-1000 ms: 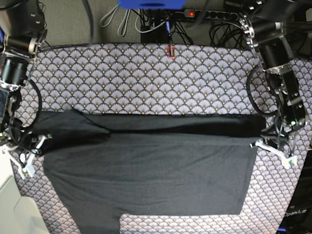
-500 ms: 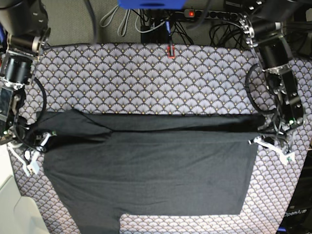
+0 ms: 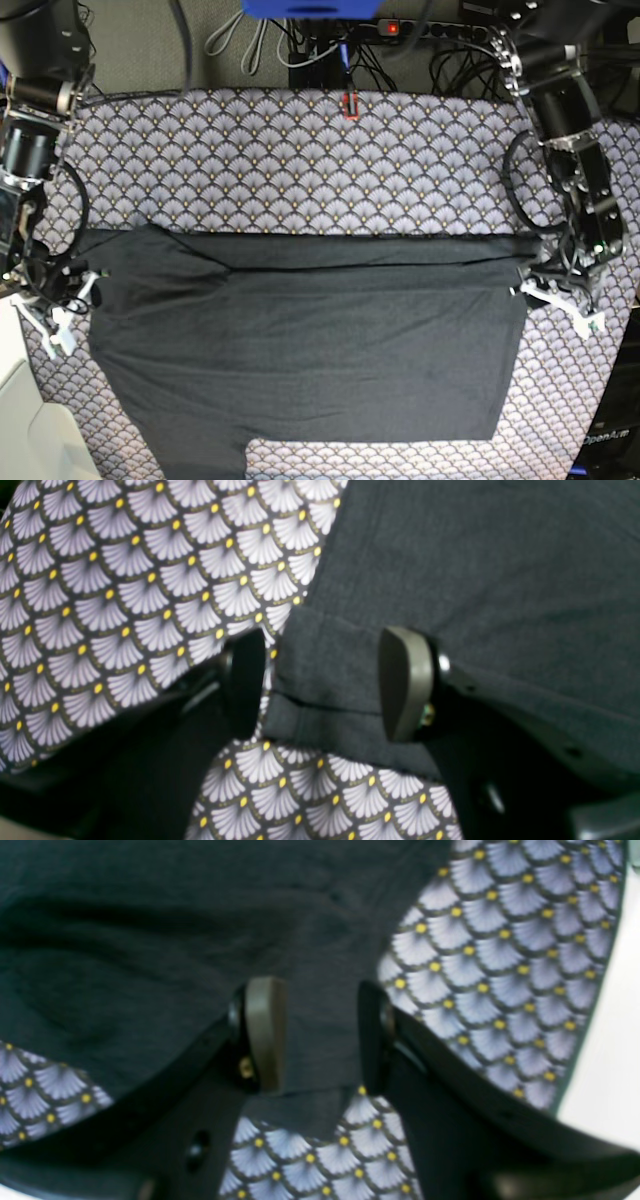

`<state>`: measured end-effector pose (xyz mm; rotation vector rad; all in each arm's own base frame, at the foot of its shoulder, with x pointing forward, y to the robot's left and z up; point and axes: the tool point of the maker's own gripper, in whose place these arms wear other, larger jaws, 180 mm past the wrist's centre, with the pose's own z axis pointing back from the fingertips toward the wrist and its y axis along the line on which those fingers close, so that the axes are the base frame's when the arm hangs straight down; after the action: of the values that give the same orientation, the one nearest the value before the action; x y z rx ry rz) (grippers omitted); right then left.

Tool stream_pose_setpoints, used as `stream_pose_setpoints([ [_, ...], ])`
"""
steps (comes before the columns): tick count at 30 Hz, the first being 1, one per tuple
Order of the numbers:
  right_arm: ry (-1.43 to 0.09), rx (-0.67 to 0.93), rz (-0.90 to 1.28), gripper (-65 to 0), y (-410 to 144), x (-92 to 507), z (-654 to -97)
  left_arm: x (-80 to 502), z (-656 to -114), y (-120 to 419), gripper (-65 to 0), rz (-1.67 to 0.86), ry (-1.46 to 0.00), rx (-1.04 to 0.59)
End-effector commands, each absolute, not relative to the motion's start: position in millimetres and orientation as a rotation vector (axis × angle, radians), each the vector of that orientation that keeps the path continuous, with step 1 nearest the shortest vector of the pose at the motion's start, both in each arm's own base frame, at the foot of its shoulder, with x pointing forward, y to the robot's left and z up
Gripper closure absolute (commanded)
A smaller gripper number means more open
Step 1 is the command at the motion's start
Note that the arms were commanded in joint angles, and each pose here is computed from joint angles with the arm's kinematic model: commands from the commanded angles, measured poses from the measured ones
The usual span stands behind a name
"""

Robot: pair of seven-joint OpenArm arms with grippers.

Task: Fold the T-shirt properly
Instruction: 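Hold the folded collar edge with both grippers, adjusting the right gripper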

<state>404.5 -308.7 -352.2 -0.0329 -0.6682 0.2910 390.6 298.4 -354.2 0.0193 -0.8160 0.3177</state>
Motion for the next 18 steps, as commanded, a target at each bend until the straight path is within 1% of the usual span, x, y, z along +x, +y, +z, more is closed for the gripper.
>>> stream_pose_setpoints([
  [1,-0.718,-0.054,0.291,-24.8,-318,412,-334,392,-340,310,-35.3,0.327,-0.861,0.038],
  [6,-0.713,-0.089,0.255,-24.8,-338,389,-337,361,-359,322,-35.5,0.364,-0.820,0.062],
  [8,-0.713,-0.088,0.247,-24.8,-339,385,-340,351,-370,321,-35.5,0.362,-0.792,0.065],
  [14,-0.688,-0.083,0.245,-24.8,-339,376,-350,347,-376,323,-35.6,0.357,-0.838,0.082],
  [18,-0.687,-0.078,0.245,-24.8,-337,376,-351,343,-389,324,-35.6,0.372,-0.807,0.073],
])
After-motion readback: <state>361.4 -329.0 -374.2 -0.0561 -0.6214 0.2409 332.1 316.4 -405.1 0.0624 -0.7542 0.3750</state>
